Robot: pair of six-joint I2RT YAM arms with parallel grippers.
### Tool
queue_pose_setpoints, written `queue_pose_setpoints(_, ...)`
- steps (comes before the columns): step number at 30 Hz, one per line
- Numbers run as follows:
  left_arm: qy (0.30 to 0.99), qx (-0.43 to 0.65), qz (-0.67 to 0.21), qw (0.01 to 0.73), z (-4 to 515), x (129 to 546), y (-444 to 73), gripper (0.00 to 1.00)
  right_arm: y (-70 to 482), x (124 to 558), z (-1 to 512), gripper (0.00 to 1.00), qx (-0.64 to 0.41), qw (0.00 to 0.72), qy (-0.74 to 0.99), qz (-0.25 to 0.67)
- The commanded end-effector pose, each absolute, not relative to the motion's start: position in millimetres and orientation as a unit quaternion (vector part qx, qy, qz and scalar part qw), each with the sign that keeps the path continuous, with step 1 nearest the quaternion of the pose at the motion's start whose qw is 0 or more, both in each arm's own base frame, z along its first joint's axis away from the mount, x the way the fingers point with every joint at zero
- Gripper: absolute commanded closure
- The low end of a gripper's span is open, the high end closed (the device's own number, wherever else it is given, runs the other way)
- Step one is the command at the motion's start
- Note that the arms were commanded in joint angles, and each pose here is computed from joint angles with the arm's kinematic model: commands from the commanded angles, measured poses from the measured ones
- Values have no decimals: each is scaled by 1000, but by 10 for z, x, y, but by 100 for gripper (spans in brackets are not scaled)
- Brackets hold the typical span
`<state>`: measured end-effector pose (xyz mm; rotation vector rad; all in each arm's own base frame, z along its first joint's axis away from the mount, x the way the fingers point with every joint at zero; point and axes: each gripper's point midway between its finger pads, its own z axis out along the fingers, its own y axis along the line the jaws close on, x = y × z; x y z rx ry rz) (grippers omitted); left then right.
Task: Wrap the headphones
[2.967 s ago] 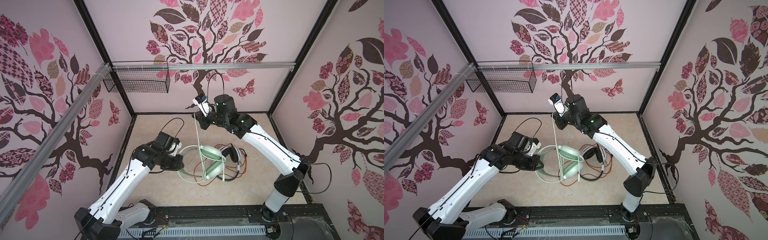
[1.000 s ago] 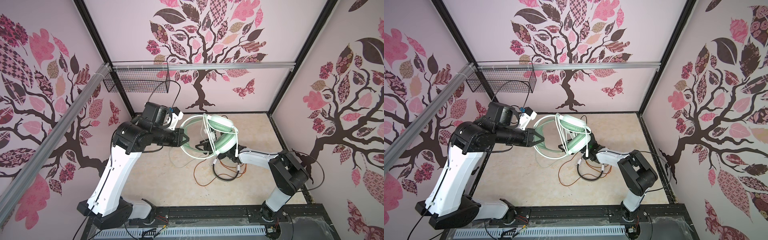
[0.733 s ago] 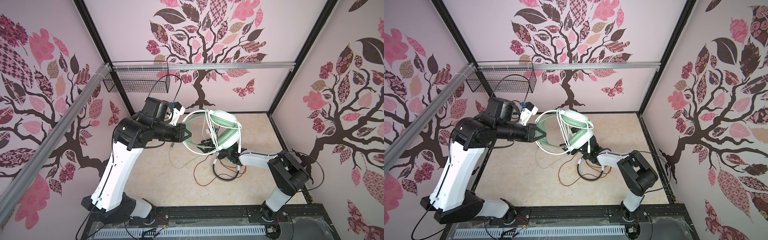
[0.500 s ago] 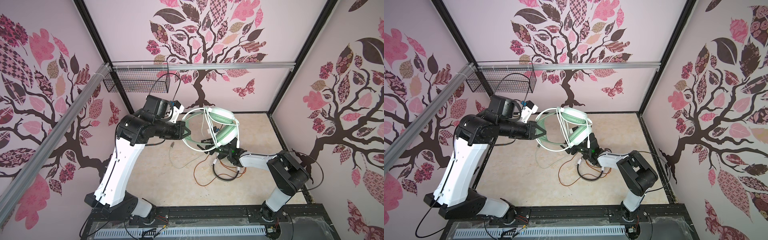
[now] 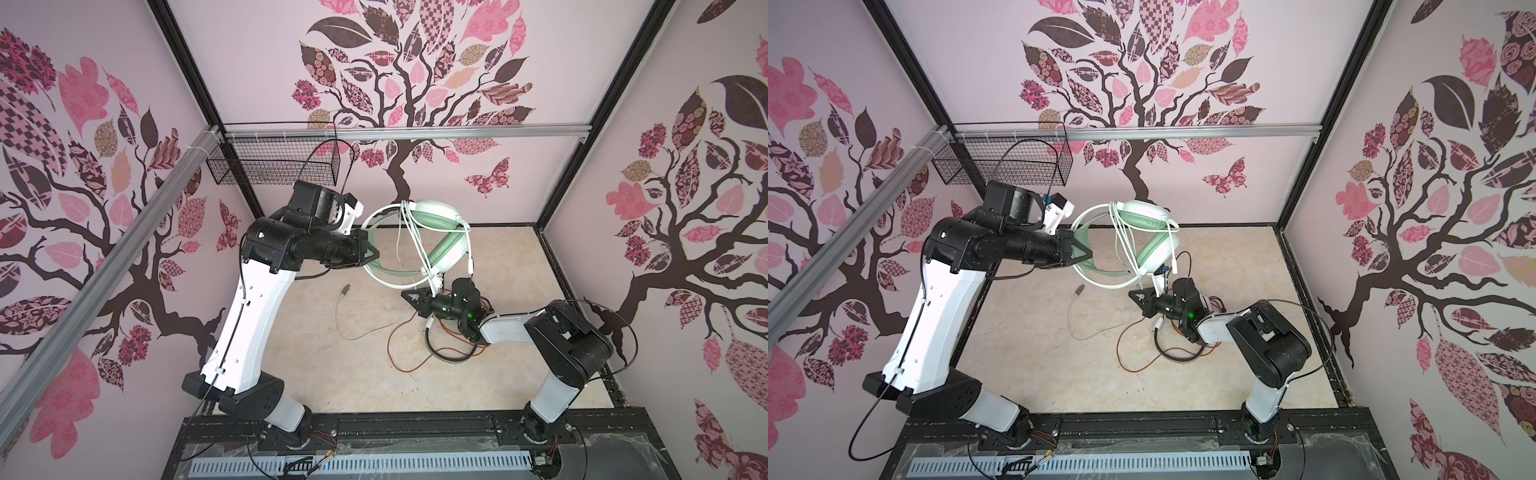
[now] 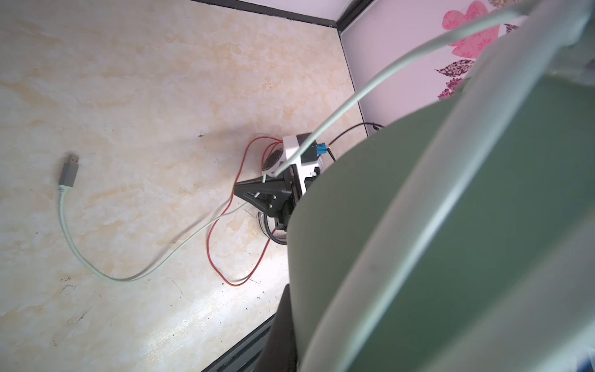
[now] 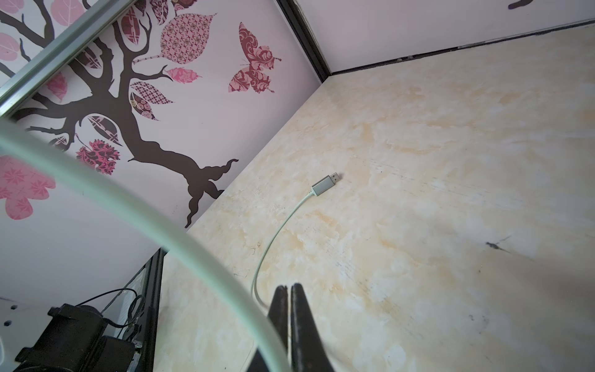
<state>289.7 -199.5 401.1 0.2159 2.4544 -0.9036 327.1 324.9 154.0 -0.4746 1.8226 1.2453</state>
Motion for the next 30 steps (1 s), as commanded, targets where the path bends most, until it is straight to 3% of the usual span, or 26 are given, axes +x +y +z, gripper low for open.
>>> queue_pose_setpoints(1,874,78,-366,310,4357,3112,-2038,100,3255,3067,1475,100,-189,418,739,494)
queue_pose_setpoints(7,884,47,-341,316,4232,3569,-1918,100,3216,2532,1271,100,-229,401,788,406)
queue_pose_setpoints(17,906,-15,-263,330,3985,4017,-1368,100,2865,2215,1555,100,-245,398,817,338)
queue_pose_setpoints(22,936,-49,-123,326,3646,4051,-979,100,2743,2245,1956,100,-264,416,821,289)
queue_pose_setpoints(30,944,-38,61,323,3256,3872,-789,100,2722,2327,2347,100,-301,414,832,212)
